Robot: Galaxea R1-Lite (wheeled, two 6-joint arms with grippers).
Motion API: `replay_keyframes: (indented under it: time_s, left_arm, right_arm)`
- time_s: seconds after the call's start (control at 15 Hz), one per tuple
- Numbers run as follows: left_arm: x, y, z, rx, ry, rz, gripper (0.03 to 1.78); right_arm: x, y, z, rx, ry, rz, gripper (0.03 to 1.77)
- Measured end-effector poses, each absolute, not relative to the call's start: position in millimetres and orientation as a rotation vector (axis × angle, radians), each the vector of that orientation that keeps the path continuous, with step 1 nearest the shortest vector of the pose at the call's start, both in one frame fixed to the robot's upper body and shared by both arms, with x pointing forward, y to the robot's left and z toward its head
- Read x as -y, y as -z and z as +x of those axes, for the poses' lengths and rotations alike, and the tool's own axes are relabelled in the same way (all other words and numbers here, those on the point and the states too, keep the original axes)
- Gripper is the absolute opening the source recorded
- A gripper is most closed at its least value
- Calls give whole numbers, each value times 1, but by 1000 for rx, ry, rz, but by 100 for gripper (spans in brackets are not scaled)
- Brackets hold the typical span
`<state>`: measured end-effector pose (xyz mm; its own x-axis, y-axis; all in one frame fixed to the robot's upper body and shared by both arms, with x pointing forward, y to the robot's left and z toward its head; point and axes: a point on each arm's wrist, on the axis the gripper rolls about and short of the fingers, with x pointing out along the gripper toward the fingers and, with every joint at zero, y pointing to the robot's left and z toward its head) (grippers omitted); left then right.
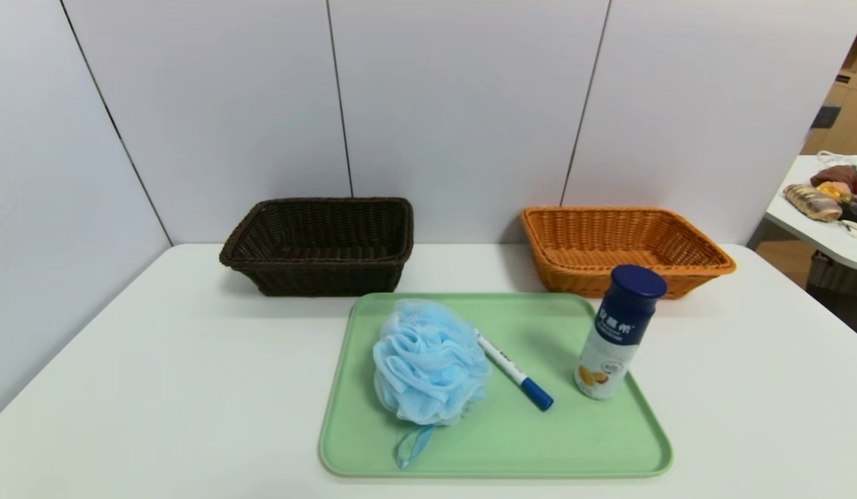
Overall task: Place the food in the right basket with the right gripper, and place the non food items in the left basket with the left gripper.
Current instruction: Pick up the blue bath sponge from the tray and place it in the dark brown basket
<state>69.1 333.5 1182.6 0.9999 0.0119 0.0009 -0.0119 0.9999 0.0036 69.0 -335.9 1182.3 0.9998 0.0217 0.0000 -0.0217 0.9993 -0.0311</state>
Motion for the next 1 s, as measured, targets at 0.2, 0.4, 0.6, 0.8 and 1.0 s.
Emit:
replay_keyframes:
  time_s: [0.2, 0.4, 0.6, 0.8, 1.0]
  left_arm:
    - [-333, -1184, 69, 4, -9, 6, 169]
    - [-334, -1198, 63, 23, -17, 2, 169]
    - [-334, -1219, 49, -12, -26, 1, 169]
    - [-334, -1248, 42, -78, -26, 0, 169]
    - [-334, -1274, 53, -152, -24, 2, 169]
  right_arm:
    - [336, -1182, 69, -5, -22, -35, 170]
    - [336, -1196, 64, 20, -23, -7, 170]
    - [336, -1210, 52, -22, -34, 7, 170]
    - [335, -1229, 43, -54, -44, 10, 170]
    - [335, -1245, 48, -104, -59, 12, 170]
